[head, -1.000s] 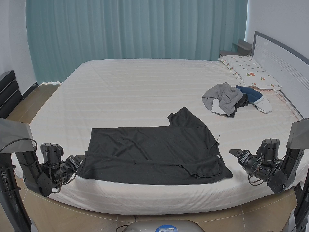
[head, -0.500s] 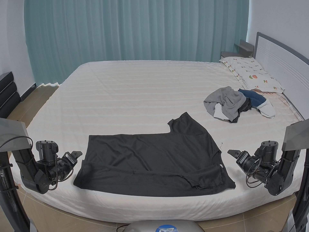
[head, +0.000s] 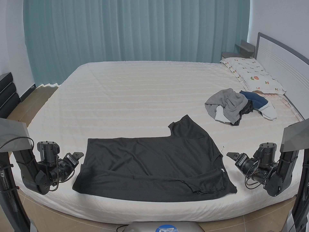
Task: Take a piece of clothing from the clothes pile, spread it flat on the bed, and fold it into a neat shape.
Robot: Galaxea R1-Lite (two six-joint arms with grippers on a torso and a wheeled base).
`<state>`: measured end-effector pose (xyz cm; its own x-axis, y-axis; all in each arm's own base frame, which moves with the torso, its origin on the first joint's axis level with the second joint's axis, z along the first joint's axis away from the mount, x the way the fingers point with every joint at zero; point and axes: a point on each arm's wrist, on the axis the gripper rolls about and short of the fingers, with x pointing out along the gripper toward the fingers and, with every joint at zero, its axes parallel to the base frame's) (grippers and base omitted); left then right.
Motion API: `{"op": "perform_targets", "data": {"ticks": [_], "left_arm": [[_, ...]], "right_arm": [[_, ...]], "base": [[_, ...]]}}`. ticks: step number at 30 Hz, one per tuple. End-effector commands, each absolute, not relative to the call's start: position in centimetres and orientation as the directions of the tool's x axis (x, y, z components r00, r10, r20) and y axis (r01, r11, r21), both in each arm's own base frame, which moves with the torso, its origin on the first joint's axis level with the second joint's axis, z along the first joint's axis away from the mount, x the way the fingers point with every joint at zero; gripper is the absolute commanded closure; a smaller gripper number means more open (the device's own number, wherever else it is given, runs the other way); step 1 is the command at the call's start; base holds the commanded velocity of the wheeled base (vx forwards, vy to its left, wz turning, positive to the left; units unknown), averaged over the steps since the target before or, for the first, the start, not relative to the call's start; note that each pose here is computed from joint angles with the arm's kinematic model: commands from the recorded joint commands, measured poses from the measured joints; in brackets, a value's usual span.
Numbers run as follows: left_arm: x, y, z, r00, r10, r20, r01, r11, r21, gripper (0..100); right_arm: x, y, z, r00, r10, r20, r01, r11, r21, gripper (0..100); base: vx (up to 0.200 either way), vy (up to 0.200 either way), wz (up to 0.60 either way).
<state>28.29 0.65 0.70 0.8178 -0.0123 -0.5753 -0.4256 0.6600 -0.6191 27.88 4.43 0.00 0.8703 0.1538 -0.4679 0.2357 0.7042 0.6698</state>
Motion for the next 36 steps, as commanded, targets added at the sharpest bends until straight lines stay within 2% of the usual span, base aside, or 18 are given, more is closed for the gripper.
{"op": "perform_targets", "data": {"ticks": [1, 12, 18, 23, 36], "left_arm": [[28.4, 0.7, 0.5, 0.816, -0.010, -0.578, -0.430, 0.658, -0.618, 0], [30.5, 0.4, 1.0, 0.847, -0.016, -0.531, -0.388, 0.663, -0.640, 0], [34.7, -0.5, 1.0, 0.874, -0.035, -0.485, -0.336, 0.678, -0.654, 0], [38.3, -1.2, 1.1, 0.867, -0.054, -0.495, -0.328, 0.686, -0.649, 0], [46.5, -3.0, -2.9, 0.881, -0.066, -0.469, -0.259, 0.761, -0.595, 0]], "right_arm": [[27.9, 4.4, -0.2, 0.868, 0.154, -0.473, 0.239, 0.705, 0.668, 0], [28.1, 4.5, -0.5, 0.865, 0.163, -0.475, 0.236, 0.703, 0.671, 0], [28.0, 4.4, -0.7, 0.851, 0.205, -0.484, 0.231, 0.681, 0.695, 0], [28.0, 4.4, -0.6, 0.852, 0.208, -0.481, 0.242, 0.657, 0.714, 0], [27.5, 5.0, -1.9, 0.825, 0.228, -0.518, 0.256, 0.665, 0.701, 0]], "base": [[0.000, 0.200, 0.00], [0.000, 0.018, 0.00], [0.000, 0.000, 0.00], [0.000, 0.000, 0.00], [0.000, 0.000, 0.00]]}}
